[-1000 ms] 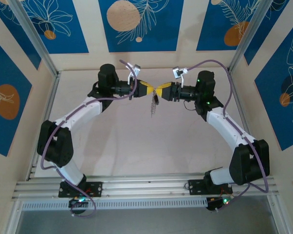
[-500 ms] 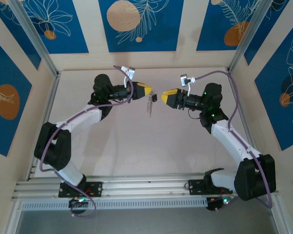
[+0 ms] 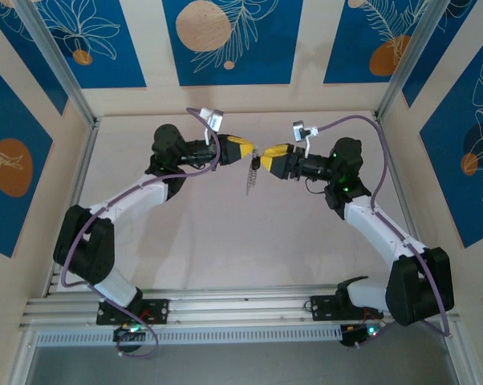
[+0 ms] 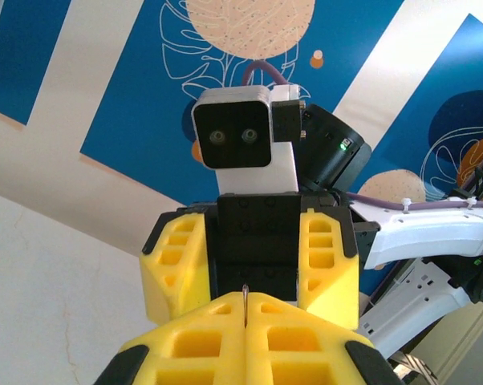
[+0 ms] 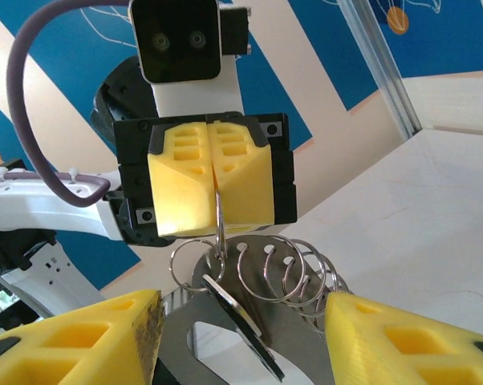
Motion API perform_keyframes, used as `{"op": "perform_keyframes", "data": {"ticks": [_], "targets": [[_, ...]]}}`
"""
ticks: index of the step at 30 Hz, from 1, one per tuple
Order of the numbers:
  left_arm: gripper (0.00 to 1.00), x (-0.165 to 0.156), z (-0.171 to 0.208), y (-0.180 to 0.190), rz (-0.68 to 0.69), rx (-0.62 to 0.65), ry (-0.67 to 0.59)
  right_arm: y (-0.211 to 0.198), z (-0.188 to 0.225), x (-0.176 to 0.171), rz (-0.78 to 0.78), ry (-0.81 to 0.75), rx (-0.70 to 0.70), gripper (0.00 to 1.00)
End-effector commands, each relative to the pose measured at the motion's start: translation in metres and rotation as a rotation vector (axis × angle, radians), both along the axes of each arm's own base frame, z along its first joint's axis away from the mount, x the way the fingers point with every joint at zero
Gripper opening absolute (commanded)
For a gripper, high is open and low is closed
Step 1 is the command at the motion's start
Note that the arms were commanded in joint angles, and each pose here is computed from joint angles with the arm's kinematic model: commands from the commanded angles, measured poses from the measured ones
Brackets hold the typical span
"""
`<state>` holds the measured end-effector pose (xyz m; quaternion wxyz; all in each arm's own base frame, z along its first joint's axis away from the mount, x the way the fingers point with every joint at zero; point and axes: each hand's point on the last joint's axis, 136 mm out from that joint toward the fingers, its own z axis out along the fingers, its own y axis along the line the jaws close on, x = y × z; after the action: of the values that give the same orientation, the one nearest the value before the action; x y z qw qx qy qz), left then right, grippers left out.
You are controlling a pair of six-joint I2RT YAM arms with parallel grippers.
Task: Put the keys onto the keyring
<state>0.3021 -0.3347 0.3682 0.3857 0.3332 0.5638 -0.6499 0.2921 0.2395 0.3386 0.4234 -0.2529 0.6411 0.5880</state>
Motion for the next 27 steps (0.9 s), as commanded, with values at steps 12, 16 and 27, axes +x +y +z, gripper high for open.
{"op": "perform_keyframes", "data": {"ticks": [12,16,27], "targets": [[0.0,-0.013,0.033,0.002,0.001,-0.06,-0.089,0.014,-0.009,-0.019,0.088,-0.011,-0.008,0.03],[0.0,-0.014,0.034,0.003,0.01,-0.064,-0.092,0.011,-0.014,-0.02,0.068,0.001,-0.018,0.0],[0.0,-0.019,0.044,0.009,0.044,-0.094,-0.109,0.016,-0.019,-0.015,0.067,0.03,-0.02,0.0]]}}
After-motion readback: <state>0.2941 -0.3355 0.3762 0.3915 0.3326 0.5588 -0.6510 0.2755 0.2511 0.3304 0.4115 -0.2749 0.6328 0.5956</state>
